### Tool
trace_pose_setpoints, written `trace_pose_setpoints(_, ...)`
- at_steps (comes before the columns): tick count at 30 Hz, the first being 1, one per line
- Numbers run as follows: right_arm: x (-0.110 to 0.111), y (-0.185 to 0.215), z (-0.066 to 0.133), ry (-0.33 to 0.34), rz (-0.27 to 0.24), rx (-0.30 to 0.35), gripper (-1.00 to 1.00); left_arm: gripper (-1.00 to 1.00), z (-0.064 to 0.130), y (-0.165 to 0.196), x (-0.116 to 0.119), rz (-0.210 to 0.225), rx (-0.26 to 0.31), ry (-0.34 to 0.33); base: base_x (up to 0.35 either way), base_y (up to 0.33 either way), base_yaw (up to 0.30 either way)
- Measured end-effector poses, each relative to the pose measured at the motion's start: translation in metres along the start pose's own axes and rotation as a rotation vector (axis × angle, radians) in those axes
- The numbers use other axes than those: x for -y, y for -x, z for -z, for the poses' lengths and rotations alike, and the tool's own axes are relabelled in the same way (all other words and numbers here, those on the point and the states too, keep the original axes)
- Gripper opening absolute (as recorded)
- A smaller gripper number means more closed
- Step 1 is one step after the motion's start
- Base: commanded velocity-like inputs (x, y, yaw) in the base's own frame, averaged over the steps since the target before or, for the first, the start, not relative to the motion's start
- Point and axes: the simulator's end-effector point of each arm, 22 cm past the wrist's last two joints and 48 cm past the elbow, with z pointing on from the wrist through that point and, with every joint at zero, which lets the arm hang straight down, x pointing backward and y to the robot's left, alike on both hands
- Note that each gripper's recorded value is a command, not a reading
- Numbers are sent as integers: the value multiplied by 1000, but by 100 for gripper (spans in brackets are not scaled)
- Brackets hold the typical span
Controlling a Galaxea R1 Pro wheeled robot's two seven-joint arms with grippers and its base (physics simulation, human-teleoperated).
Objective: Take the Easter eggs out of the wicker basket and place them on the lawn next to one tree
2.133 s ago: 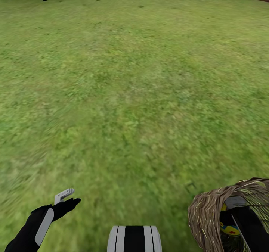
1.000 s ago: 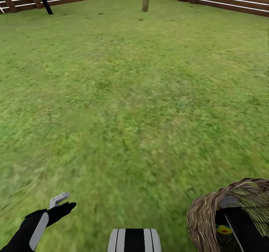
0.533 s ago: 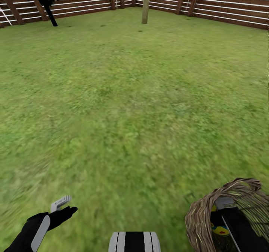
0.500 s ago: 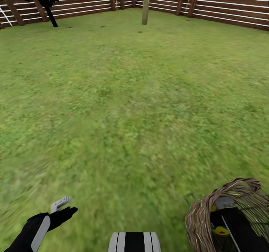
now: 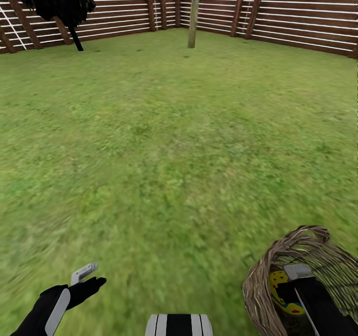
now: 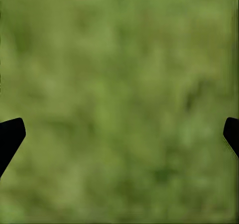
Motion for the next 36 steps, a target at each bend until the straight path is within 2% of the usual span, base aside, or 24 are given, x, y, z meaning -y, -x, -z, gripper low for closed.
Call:
trace_pose_setpoints(4,1,-10,-2,2,-5,-23,-100,100,5,5,3,-1,14,-8,-22,-5,0)
trace_pose_setpoints(9,2,-5,5,2,-11,-6,-100,100,10,9,14,1,29,-27,-184,-35,0)
trace_pose_setpoints(20,8,6,18,-2,-21,30,-100,100,22,19,25,2,57,-48,-8,0,0)
trace_pose_setpoints(24,9,9,21,-3,-22,39,-100,100,22,16,28,3,53,-52,-263,0,0)
trace_pose_setpoints(25,9,10,22,-3,-23,41,-100,100,22,13,30,-5,47,-54,-326,0,0)
trace_pose_setpoints(27,10,12,25,-3,-25,47,-100,100,21,6,44,-61,33,-63,-330,0,0)
trace_pose_setpoints(28,10,13,26,-4,-26,51,-100,100,22,5,47,-73,34,-66,-298,0,0)
trace_pose_setpoints(36,14,22,38,-6,-35,82,-100,100,33,17,54,-76,64,-82,-29,0,0)
